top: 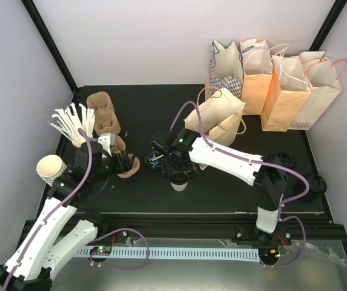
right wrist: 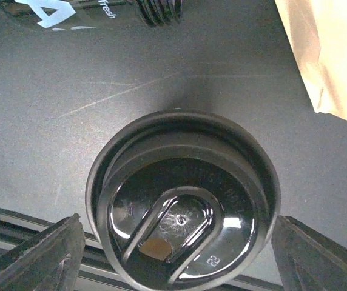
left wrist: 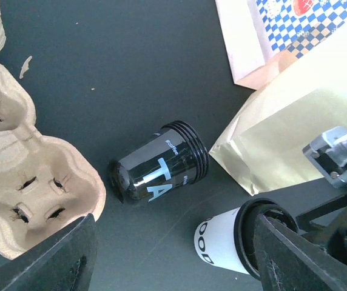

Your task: Pack the takeout coffee

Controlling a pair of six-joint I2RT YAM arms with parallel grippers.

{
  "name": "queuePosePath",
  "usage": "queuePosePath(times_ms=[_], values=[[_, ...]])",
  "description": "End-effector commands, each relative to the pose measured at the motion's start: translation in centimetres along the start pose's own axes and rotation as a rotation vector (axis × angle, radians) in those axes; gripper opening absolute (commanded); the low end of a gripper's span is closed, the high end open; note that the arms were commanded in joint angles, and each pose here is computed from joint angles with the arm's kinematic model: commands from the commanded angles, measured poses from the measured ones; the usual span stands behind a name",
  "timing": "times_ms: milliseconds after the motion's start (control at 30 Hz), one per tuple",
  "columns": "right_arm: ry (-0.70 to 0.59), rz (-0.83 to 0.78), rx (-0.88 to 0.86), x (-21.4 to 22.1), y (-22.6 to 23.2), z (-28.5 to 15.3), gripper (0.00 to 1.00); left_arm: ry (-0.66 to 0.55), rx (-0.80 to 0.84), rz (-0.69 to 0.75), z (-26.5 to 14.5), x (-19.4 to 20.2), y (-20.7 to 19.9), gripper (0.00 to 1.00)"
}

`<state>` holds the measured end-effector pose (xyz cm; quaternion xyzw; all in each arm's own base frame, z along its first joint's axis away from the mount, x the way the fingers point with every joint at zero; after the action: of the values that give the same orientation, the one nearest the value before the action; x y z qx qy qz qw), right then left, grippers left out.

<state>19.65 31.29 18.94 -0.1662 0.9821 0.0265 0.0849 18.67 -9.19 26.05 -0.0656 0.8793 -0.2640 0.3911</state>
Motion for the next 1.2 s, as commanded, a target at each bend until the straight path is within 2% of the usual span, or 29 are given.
queuePosePath(times_ms=[0, 167, 300, 533, 733, 833, 967, 1000, 1100, 1167], values=[[-0.009, 0.02, 0.031, -0.3, 0.2, 0.0, 0.86, -0.003, -0.011, 0.005, -0.1, 0.1, 0.3, 0.73], [0.007, 0.019, 0.045, -0.2, 0.3, 0.9, 0.85, 0.005, -0.007, 0.004, 0.1, 0.3, 0.4, 0.73], [0.012, 0.024, 0.045, -0.2, 0.5, 1.1, 0.78, 0.006, -0.004, 0.006, 0.1, 0.3, 0.3, 0.73], [0.019, 0.019, 0.09, -0.1, 0.1, 1.7, 0.77, 0.015, 0.004, -0.01, 0.2, 0.6, 0.4, 0.74], [-0.068, 0.039, 0.042, -0.6, -0.3, -1.3, 0.69, 0.012, 0.013, -0.018, 0.1, 0.7, 0.3, 0.74], [-0.15, 0.025, -0.113, -0.5, 0.3, -4.1, 0.63, 0.005, 0.035, 0.01, -0.2, 0.5, -0.1, 0.74], [-0.292, 0.041, -0.458, 0.1, 0.9, -8.4, 0.56, -0.03, 0.078, 0.038, -1.4, -0.7, -1.3, 0.75], [-0.306, 0.047, -0.567, 0.8, 0.8, -9.3, 0.55, -0.038, 0.099, 0.042, -1.8, -1.2, -1.9, 0.77], [-0.455, 0.046, -0.959, 1.4, 0.0, -12.9, 0.59, -0.059, 0.183, 0.036, -3.9, -4.0, -4.8, 0.79], [-0.53, 0.06, -1.144, 2.5, -1.7, -14.2, 0.56, -0.072, 0.245, 0.022, -5.4, -6.3, -7.1, 0.81]])
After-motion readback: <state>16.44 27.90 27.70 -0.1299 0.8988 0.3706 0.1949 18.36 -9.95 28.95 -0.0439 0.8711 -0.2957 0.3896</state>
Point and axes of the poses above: each gripper's point midway between its finger pads, its own z axis out along the fingers, its own y axis along the line the jaws close on, x = y × z, the point moved 5 cm from there along -z, back along the fingers, and after that the axes turned 1 degree about -z, right-handed, at the moved point
